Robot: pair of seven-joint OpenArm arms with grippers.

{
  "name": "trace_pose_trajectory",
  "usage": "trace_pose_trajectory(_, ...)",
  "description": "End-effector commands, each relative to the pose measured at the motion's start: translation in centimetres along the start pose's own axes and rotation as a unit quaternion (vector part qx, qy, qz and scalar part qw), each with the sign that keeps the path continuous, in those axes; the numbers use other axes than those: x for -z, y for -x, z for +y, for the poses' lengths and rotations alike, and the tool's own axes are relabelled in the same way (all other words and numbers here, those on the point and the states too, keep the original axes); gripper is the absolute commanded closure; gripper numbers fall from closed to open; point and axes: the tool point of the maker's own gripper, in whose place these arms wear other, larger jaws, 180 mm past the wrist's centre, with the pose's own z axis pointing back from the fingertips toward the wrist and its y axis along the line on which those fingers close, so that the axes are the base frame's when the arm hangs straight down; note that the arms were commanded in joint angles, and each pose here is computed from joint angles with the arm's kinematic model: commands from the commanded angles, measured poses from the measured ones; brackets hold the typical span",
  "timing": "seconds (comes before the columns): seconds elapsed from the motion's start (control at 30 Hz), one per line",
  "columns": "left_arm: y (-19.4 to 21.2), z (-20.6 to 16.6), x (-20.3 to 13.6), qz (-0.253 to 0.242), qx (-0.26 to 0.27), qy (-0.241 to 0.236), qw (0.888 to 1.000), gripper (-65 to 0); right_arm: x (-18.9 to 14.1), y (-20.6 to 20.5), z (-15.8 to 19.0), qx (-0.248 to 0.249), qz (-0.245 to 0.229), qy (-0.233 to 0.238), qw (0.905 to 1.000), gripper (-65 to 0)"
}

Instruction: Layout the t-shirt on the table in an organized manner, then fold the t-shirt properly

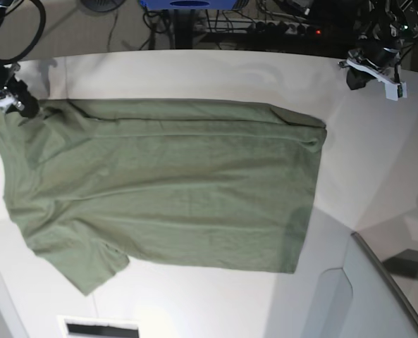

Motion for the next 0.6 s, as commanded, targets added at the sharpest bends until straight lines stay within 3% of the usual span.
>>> trace_pose_trajectory(0.0,-1.0,0.2,-0.4,-0.017,0.005,0.001,1.000,0.0,-1.0,-1.5,-0.9,0.003,-0.022,0.007,0.9997,-16.7)
trace_pose_trajectory(0.23,-0.5,-0.2,-0.2,-0.015,-0.005,0.004,1.000,0.0,-0.5,0.3,-5.4,0.121,-0.027,0.022,0.9920,-17.0)
trace_pose_trajectory(0.37,-0.4,-0.4,-0.1,-0.016,-0.007,0.006,1.000,0.0,0.7,0.2,-6.7,0.159,-0.018,0.021,0.9869,-17.1)
trace_pose_trajectory(0.47,-0.4,-0.4,-0.1,-0.016,-0.007,0.006,1.000,0.0,1.3,-0.3,-7.5,0.176,-0.025,0.024,0.9838,-23.0)
trace_pose_trajectory(0.5,-0.4,-0.4,-0.1,-0.015,-0.007,0.006,1.000,-2.5,1.4,-0.4,-7.6,0.180,-0.026,0.024,0.9831,-25.8)
trace_pose_trajectory(0.57,-0.2,-0.3,-0.2,-0.014,-0.007,0.005,1.000,-17.4,1.4,-0.3,-8.1,0.189,-0.027,0.027,0.9813,-29.6)
